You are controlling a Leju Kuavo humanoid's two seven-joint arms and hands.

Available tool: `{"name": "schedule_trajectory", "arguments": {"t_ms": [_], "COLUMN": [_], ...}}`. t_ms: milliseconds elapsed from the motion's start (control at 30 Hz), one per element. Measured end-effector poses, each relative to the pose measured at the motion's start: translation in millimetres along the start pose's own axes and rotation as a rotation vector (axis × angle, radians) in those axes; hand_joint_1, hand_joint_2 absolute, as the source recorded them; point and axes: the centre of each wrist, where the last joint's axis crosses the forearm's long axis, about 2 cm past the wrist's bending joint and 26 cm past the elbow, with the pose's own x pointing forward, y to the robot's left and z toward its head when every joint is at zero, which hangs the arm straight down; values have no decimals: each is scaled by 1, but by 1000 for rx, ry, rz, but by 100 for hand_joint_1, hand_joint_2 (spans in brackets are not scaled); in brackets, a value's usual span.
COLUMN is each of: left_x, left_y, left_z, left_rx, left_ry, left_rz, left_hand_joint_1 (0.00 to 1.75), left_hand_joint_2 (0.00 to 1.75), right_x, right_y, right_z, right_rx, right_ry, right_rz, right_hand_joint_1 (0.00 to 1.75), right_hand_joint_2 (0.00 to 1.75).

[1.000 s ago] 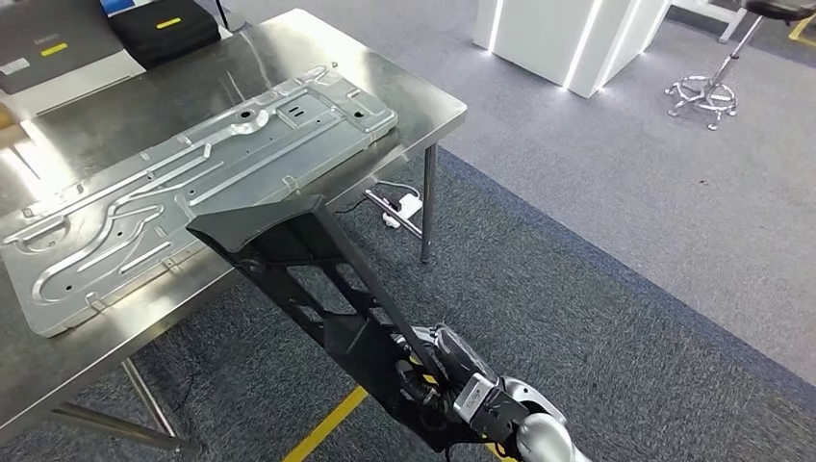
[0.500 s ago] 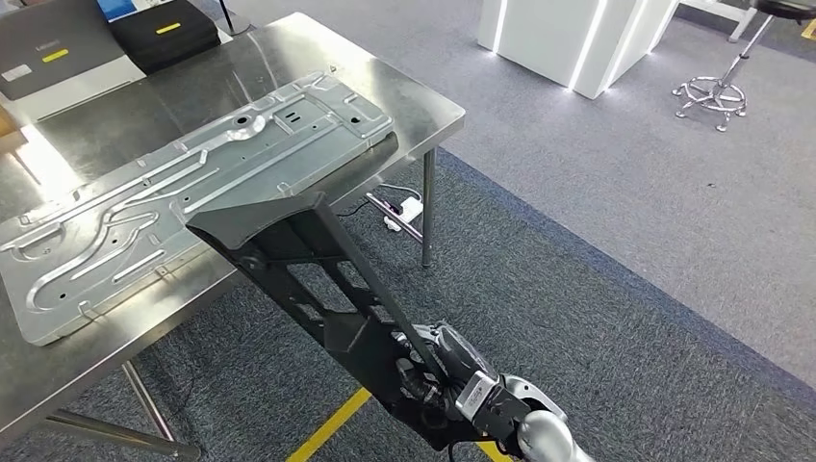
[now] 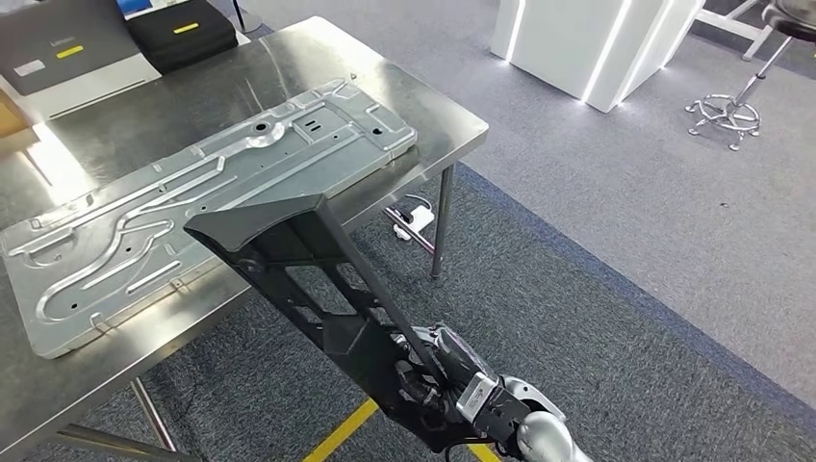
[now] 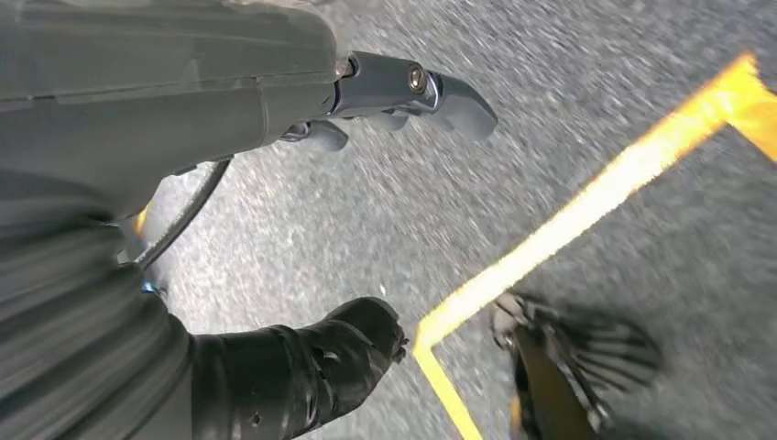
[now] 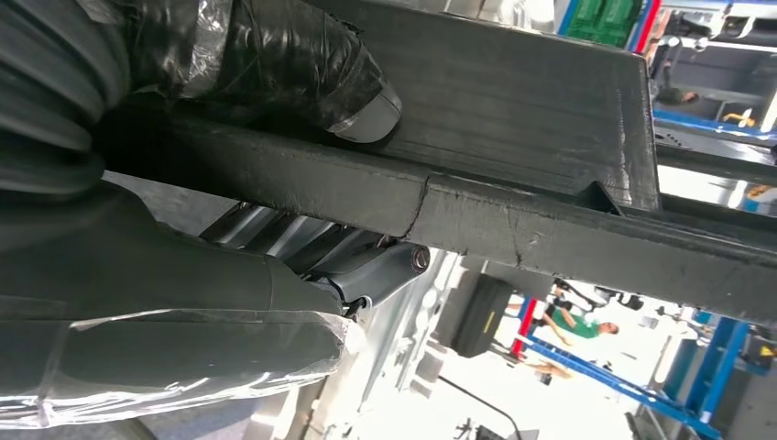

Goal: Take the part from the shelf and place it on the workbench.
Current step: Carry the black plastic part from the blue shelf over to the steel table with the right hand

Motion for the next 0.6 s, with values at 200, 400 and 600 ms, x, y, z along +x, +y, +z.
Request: {"name": "schedule_trajectory", "arguments": {"t_ms": [200,400,600], "left_x": [1,-2,-3], "left_y": [-1,-1,-1], "left_z": [0,0,0], "left_rx": [-3,-2,-1], "left_ry": [-4,1,3], "left_rz": [2,1,1], "left_hand_joint_1": [0,0,0], "left_hand_joint_2": [175,175,175], "right_x": [1,1,1], "right_y": [0,0,-1], "right_z": [-1,-1,-2], "right_rx": [2,3,4], "right_ry": [-4,-4,-5], "right_rz": [1,0,1], "right_hand_joint_1": [169,169,169], "right_hand_joint_2": [175,175,175]}}
